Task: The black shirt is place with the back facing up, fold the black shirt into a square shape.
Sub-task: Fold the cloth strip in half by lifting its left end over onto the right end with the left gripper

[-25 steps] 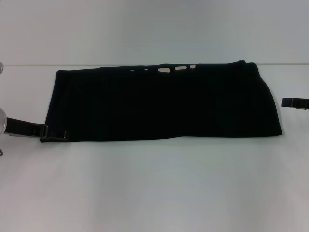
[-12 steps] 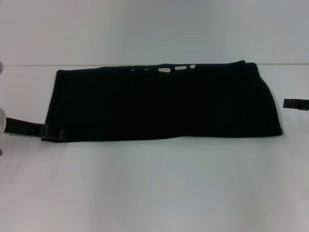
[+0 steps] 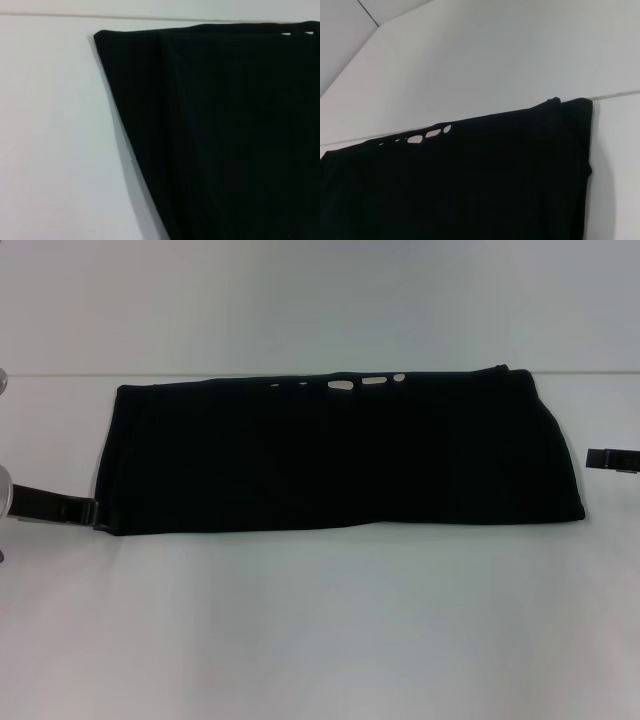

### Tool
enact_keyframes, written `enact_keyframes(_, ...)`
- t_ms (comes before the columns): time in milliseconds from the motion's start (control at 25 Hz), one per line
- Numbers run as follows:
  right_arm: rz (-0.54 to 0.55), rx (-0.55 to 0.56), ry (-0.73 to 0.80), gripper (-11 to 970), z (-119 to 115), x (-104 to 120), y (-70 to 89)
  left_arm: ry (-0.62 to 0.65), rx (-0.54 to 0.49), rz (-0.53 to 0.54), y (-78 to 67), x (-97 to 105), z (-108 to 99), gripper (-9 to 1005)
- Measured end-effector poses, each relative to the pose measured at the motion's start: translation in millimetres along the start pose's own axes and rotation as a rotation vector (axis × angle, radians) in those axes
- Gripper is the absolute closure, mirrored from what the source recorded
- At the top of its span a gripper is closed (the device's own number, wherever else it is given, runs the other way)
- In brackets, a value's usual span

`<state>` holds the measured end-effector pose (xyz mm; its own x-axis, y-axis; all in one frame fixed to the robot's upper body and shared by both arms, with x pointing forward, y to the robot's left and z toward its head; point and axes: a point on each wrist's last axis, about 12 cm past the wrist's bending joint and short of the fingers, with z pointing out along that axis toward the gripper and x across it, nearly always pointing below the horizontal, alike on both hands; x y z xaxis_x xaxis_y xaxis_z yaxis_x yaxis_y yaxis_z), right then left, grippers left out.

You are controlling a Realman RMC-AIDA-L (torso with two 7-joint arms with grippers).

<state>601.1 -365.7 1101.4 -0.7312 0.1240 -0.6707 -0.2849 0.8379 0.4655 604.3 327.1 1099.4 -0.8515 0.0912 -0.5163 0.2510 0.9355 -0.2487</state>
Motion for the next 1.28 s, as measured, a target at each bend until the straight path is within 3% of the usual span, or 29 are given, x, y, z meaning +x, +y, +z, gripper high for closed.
enact_keyframes(480, 0.001, 0.001, 0.008, 310, 0.4, 3.9, -0.6, 0.007, -0.027, 0.001, 5.3, 2.8, -1.6, 993)
enact_keyframes(760, -0.01, 0.011, 0.061, 315, 5.0, 11.8, 0.1, 0.01, -0.029, 0.009, 5.8, 2.3, -2.7, 997)
enact_keyframes(1280, -0.027, 0.064, 0.086, 325, 36.1, 20.5, 11.7, 0.011, -0.022, 0.027, 2.7, 0.1, -1.5, 998)
